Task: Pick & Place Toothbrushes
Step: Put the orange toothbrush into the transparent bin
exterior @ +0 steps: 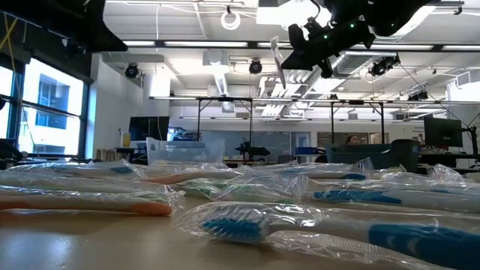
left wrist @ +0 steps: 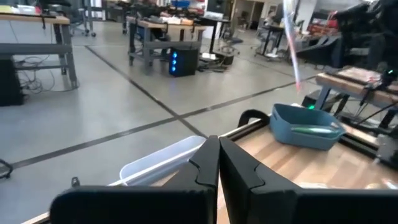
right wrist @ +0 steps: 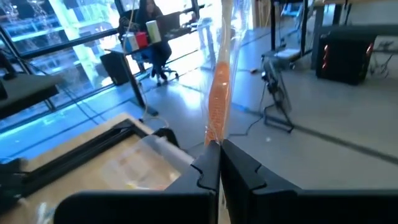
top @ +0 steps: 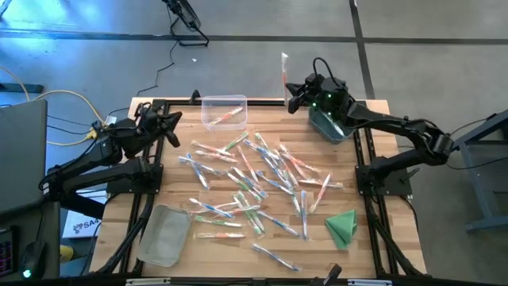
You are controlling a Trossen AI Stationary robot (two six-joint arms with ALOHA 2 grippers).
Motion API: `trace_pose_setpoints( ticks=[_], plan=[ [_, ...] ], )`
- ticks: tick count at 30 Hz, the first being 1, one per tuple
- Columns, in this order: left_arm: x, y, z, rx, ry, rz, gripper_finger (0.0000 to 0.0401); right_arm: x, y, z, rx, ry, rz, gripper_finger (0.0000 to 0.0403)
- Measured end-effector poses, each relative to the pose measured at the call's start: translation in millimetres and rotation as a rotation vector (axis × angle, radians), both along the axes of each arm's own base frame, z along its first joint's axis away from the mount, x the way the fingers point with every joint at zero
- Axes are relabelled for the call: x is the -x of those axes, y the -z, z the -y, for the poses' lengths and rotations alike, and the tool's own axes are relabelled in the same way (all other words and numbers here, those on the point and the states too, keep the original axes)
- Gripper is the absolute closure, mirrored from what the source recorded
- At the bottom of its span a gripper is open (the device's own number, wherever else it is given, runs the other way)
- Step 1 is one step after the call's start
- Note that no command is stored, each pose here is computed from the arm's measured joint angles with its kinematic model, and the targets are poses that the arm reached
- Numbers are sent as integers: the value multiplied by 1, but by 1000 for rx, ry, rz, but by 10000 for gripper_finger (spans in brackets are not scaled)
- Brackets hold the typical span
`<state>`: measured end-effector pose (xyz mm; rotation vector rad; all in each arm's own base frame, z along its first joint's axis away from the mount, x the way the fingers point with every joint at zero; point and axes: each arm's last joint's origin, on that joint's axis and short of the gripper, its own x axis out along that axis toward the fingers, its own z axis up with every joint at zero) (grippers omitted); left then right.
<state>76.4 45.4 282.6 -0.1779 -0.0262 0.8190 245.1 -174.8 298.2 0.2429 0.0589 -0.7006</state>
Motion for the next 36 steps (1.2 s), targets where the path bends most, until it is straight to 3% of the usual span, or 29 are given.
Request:
trace_pose_setpoints(
  ticks=[7, 12, 25, 36],
  plan=[
    [-21, -2, -10, -31, -32, -28, 331, 3, -5, 5, 58, 15, 18, 399],
    [-24, -1, -12, -17, -40, -36, 319, 2, -8, 4, 73, -17, 44, 399],
    [-35, -6, -12, -18, 93, 47, 321, -58, 7, 0, 97, -214, 107, 399],
    [-53, -10, -34, -51, 213, 107, 377, -102, -4, -3, 156, -362, 118, 399]
  ],
)
